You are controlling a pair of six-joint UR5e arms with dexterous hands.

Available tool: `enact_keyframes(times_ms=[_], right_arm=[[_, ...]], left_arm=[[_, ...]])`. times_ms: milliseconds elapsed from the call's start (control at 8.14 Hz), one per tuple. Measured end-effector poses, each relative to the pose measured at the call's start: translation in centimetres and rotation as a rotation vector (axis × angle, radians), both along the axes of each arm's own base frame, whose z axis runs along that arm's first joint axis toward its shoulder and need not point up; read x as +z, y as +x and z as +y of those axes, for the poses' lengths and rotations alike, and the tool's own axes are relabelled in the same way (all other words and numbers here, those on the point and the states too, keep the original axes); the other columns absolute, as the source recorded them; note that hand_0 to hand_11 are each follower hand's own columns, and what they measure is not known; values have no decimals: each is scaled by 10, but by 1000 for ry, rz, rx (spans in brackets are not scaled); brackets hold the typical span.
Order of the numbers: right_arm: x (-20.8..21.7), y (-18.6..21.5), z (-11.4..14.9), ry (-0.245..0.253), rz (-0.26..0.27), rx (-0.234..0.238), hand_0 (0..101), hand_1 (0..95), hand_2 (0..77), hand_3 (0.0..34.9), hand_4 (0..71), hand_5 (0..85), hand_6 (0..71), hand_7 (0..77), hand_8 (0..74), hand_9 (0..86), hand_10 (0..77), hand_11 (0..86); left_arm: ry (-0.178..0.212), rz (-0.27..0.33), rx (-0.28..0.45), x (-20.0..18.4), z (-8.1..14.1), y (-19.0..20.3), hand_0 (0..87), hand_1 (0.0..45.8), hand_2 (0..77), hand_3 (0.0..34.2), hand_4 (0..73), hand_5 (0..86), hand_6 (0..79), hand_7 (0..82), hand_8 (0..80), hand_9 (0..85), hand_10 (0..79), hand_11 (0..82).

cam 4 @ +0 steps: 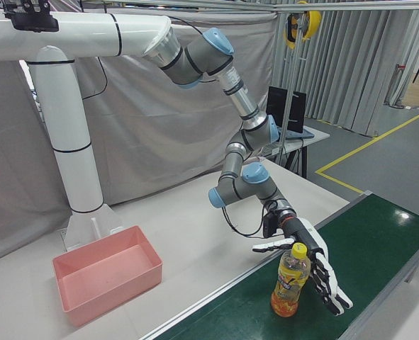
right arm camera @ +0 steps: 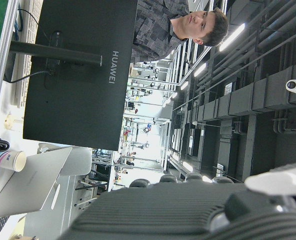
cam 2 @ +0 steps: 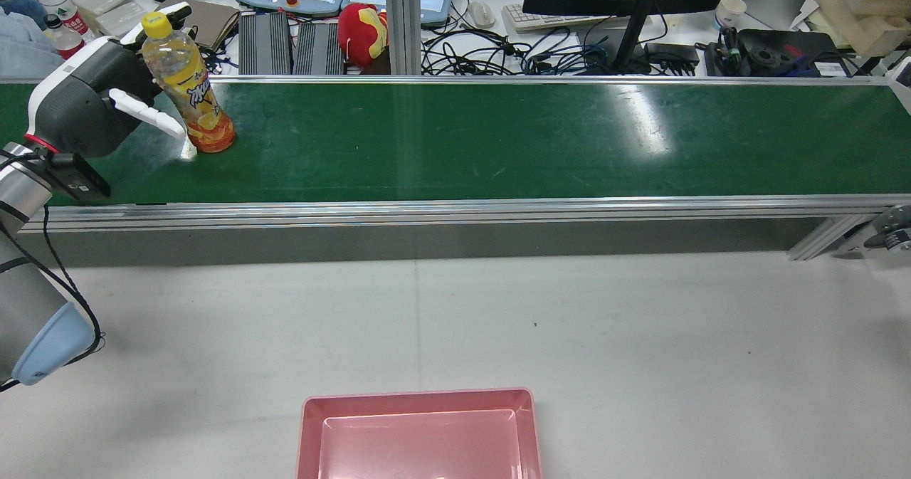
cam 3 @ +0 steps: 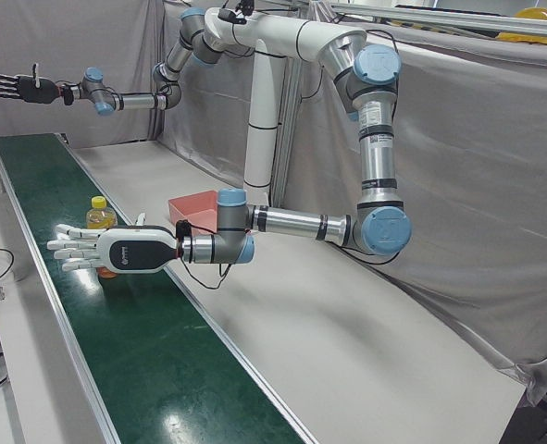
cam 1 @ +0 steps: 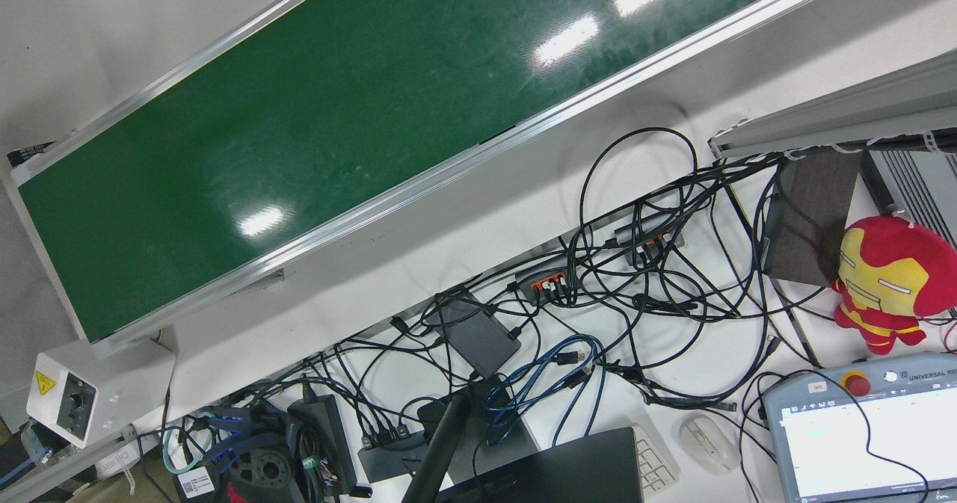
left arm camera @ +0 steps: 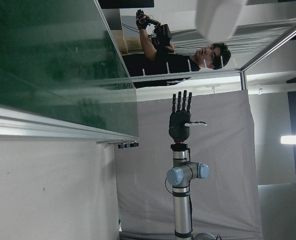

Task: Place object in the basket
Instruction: 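Reach the left hand toward the juice bottle on the conveyor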

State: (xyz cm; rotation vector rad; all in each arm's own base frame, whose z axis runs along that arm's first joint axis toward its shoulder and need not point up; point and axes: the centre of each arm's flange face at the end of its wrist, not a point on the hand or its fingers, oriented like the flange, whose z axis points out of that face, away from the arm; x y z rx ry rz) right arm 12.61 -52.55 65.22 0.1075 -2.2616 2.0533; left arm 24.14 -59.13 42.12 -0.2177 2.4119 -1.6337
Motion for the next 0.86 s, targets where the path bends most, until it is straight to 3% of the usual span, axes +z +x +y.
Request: enact_keyframes(times_ms=[246,368,491,614,737,860], right_arm=[[0,0,0,1,0,-1,3,0,5,2,0,0,0,5,0,0,0,0],[-1,0,0,1,0,-1,1,0,5,2,0,0,0,5,0,0,0,0],[-1,0,0,2,0,-1,1,0,5,2,0,0,0,5,0,0,0,0],[-1,0,0,2,0,0,0,0,5,2,0,0,0,5,0,0,0,0],[-1,0,0,2,0,0,0,0,5,2,0,0,0,5,0,0,0,0],[-1,0,0,3,0,0,3,0,5,2,0,0,0,5,0,0,0,0]], left_arm=[[10,12,6,-10,-16,14,801,104,5,18,27,202,0,5,33,49,5,22],[5,35,16,-13,-18,15,802,104,5,5,38,235,0,5,71,87,5,44],[-10,56,29,-13,-17,15,731,224,11,5,71,355,0,5,109,136,44,109],[-25,65,37,-12,-16,15,731,224,11,5,71,355,0,5,109,136,44,109],[-34,66,42,-13,-14,15,603,229,387,3,273,595,185,224,180,229,169,262],[-37,66,47,-15,-12,14,603,229,387,3,273,595,185,224,295,376,305,420]])
